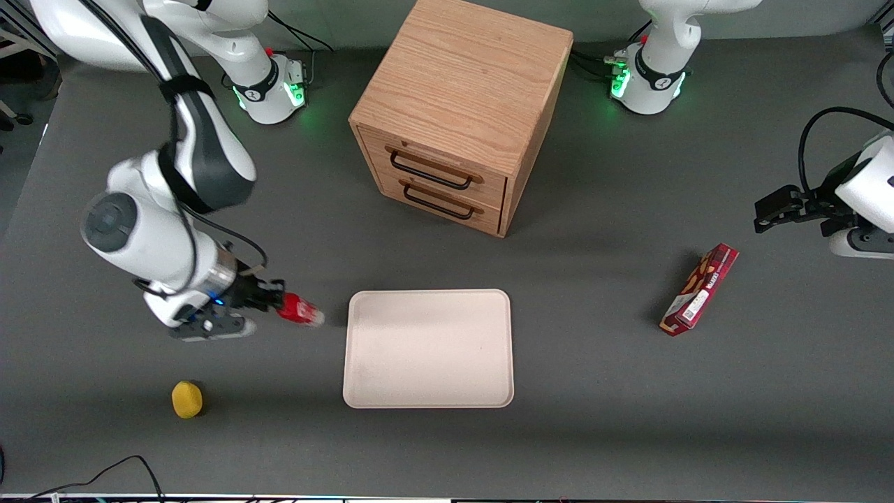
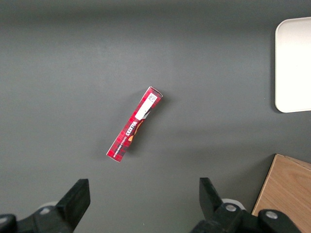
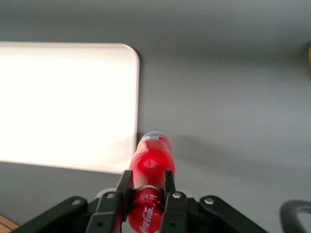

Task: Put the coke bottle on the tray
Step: 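Carry the held bottle over to the cream tray's edge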

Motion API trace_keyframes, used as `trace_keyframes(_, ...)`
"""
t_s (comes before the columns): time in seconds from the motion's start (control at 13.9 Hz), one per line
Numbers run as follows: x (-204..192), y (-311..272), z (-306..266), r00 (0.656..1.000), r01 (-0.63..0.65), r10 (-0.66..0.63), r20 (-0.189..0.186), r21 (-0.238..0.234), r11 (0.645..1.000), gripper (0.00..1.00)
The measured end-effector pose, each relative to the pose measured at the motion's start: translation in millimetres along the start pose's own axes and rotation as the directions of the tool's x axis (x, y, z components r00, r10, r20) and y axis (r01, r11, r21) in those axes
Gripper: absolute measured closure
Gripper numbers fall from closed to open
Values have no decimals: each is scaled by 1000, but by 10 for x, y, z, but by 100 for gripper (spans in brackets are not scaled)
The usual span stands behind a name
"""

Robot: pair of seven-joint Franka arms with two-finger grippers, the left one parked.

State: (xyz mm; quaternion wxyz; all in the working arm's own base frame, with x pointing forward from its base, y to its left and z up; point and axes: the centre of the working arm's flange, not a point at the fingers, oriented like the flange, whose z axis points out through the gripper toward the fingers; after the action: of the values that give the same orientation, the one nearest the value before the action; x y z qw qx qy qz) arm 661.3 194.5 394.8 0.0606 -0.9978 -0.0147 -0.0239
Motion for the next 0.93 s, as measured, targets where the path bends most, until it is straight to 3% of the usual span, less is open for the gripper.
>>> trace_keyframes(0.22,280,-394,328,1000,5,-5,23,-14,1000,70)
trace_keyframes(0.5,446,-797,528,999,-26,25,-21,-92,995,70)
trace_keyframes(0.93,576,-843,688,997,-42,37,-65,-84,996,70)
